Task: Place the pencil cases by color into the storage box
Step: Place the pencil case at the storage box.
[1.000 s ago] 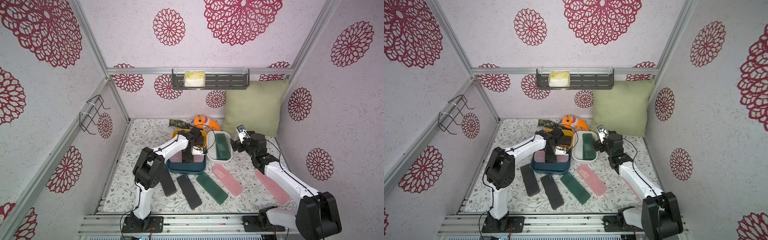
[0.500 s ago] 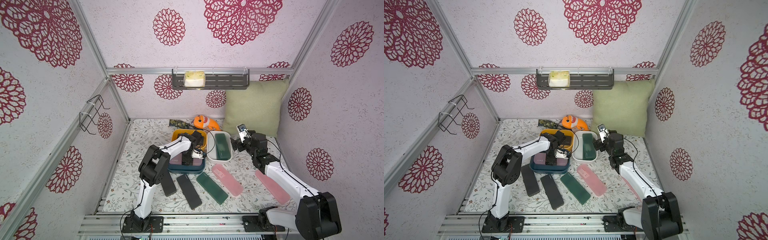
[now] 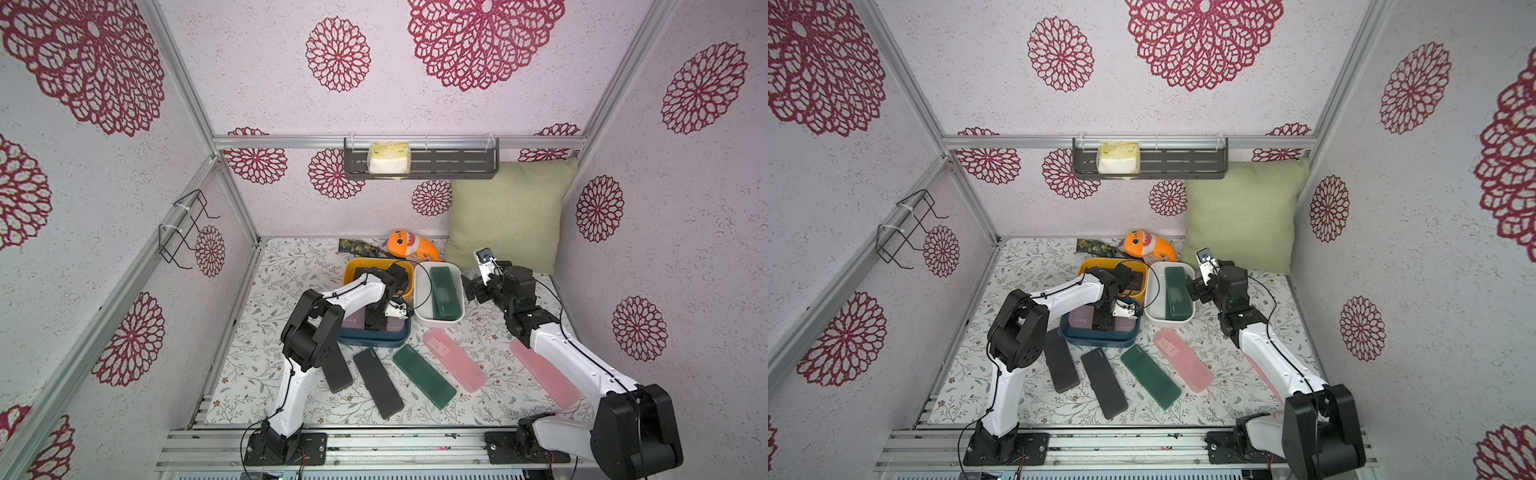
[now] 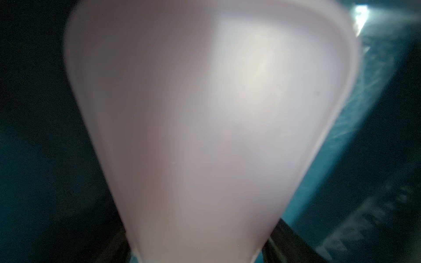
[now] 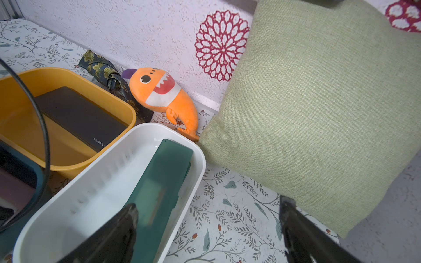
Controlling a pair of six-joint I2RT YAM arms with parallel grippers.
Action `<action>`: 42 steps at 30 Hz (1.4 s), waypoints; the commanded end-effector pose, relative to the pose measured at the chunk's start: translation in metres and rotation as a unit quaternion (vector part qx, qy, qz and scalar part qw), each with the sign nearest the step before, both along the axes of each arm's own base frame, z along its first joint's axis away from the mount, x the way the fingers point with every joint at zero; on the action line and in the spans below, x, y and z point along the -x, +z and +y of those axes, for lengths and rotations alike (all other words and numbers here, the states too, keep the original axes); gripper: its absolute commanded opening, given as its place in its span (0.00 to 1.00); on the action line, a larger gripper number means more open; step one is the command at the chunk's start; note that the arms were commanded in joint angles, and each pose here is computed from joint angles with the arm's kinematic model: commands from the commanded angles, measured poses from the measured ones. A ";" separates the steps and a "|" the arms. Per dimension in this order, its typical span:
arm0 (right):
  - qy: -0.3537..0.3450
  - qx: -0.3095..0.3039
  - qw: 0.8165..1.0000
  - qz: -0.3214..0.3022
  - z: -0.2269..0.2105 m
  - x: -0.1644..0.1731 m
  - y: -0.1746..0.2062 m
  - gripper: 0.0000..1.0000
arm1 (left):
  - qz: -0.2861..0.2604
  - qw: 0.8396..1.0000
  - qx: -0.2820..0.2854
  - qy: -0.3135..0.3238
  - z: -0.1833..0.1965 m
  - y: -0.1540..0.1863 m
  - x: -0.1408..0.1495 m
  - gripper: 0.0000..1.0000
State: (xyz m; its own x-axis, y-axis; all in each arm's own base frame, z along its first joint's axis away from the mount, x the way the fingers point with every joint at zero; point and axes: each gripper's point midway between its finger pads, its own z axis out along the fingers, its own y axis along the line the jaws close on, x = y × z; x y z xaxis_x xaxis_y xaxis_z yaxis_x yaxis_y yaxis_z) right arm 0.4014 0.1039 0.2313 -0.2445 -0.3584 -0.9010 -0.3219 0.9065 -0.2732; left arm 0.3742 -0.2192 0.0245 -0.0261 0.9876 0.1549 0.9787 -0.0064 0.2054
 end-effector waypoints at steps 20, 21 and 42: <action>0.005 -0.022 1.000 -0.017 0.000 -0.002 0.013 0.99 | -0.032 0.999 0.001 0.002 -0.013 0.014 -0.013 0.97; 0.005 -0.023 1.000 -0.016 0.001 -0.002 0.012 0.99 | -0.035 0.999 0.002 0.000 -0.014 0.017 -0.013 0.97; 0.025 0.032 0.999 0.003 -0.004 0.004 0.008 0.99 | -0.095 0.995 0.015 0.005 -0.031 0.089 0.004 0.97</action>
State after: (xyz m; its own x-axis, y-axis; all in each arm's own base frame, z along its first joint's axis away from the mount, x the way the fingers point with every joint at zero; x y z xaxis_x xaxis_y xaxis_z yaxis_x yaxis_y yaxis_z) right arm 0.3986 0.1029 0.2218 -0.2655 -0.3900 -0.8817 -0.3567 0.8894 -0.2860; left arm 0.3739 -0.2475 0.0890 -0.0358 0.9900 0.1368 0.9378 -0.0140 0.3468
